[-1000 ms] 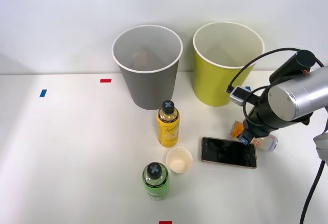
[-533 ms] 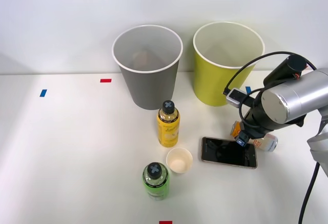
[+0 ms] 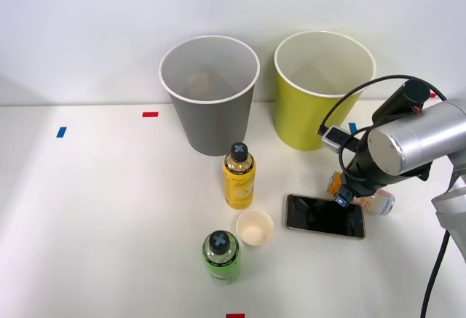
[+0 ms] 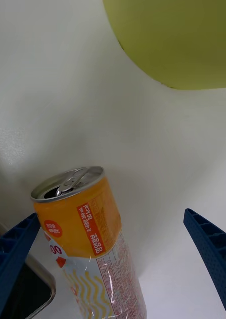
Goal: Put cans in the gray bin, plastic bottles in the light green bin
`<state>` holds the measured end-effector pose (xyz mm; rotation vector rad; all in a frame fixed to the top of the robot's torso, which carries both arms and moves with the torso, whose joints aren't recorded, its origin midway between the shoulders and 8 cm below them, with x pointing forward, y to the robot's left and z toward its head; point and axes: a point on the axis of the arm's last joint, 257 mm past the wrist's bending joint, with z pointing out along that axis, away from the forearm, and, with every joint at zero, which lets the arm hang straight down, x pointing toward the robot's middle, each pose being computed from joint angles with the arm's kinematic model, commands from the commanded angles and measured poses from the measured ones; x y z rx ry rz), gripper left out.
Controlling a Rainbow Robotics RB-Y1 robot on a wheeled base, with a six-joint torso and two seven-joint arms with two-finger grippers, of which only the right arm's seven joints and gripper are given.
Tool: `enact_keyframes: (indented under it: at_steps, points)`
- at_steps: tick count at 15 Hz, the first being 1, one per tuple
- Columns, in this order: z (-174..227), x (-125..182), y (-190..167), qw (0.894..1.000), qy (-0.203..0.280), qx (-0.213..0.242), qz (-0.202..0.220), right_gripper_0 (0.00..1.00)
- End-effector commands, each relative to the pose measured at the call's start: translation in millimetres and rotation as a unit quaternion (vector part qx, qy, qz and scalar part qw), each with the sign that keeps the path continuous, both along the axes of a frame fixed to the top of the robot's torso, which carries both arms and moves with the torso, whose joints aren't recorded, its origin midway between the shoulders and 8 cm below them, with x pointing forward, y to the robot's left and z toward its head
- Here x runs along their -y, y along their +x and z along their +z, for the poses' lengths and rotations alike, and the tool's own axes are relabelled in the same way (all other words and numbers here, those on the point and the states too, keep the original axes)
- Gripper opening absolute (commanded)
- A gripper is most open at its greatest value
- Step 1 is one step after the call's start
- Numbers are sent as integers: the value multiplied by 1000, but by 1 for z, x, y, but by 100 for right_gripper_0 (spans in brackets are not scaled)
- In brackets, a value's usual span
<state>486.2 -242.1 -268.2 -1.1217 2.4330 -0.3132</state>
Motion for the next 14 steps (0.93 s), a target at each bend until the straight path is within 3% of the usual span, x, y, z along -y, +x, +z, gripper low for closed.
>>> enact_keyframes:
  at_steps: [1, 11, 13, 14]
  points:
    - [-3, 2, 2, 1000, -1, 0, 0, 100]
    - [-32, 4, -5, 999, 5, -37, -8, 100]
    - [-32, 5, -5, 999, 2, -37, -5, 23]
    - [-32, 5, -4, 999, 2, -36, -5, 3]
